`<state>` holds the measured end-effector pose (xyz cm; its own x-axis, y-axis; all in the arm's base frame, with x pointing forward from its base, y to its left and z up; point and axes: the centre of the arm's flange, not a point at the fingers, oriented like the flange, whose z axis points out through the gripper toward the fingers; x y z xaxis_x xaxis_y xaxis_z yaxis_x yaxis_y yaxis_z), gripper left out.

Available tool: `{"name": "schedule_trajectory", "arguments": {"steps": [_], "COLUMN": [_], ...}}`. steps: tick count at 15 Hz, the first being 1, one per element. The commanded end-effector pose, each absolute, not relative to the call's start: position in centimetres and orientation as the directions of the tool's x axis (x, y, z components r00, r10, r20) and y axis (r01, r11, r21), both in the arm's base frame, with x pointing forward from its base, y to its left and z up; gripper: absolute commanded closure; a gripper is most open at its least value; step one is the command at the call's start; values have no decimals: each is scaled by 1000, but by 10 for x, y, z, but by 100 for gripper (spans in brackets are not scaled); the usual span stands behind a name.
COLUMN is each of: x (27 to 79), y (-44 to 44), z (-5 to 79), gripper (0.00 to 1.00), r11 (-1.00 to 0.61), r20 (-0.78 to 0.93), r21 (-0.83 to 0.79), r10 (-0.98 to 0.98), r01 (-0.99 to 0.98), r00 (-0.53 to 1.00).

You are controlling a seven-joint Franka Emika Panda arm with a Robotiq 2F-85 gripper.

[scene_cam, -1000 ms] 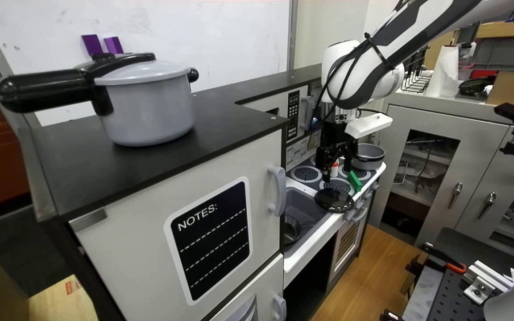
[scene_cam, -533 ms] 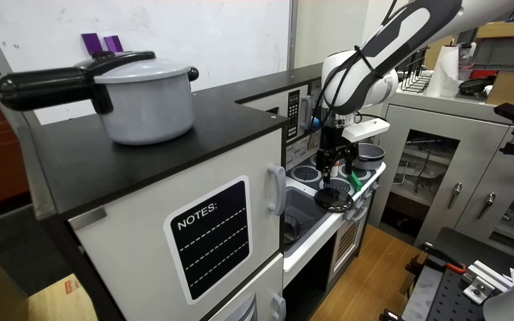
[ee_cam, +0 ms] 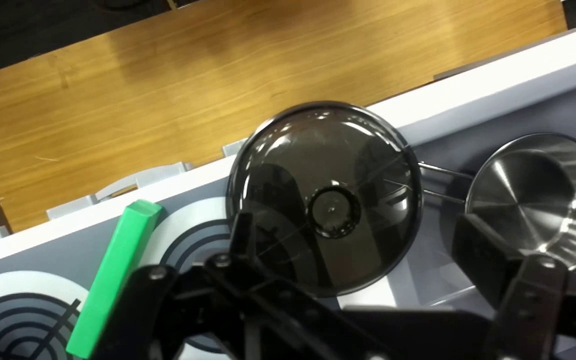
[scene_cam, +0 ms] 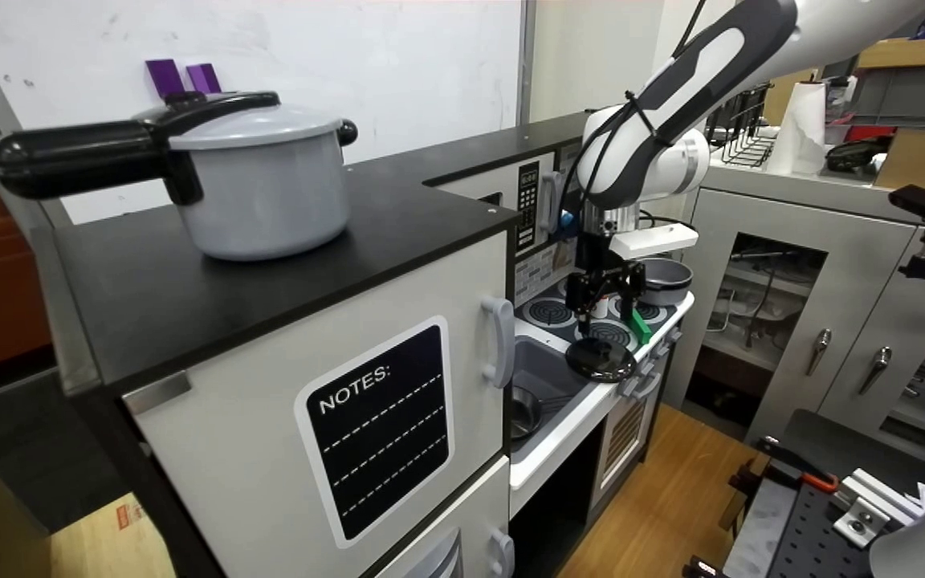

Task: Pick up the black lid and place it on the grey pot

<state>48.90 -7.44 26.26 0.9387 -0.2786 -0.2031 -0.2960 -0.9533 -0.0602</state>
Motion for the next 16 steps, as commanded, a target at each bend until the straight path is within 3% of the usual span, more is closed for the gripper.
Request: {"name": "schedule_trajectory", "arguments": {"steps": [1,16], "x": [489,501], "y": [-73,-83], "z": [247,248], "gripper": [0,0], "r11": [-946,-943], "r20": [-219,-164], "r21": [-83,-140], "r10": [-289,-278], "r01": [-313,-301], "r00": [932,947]}}
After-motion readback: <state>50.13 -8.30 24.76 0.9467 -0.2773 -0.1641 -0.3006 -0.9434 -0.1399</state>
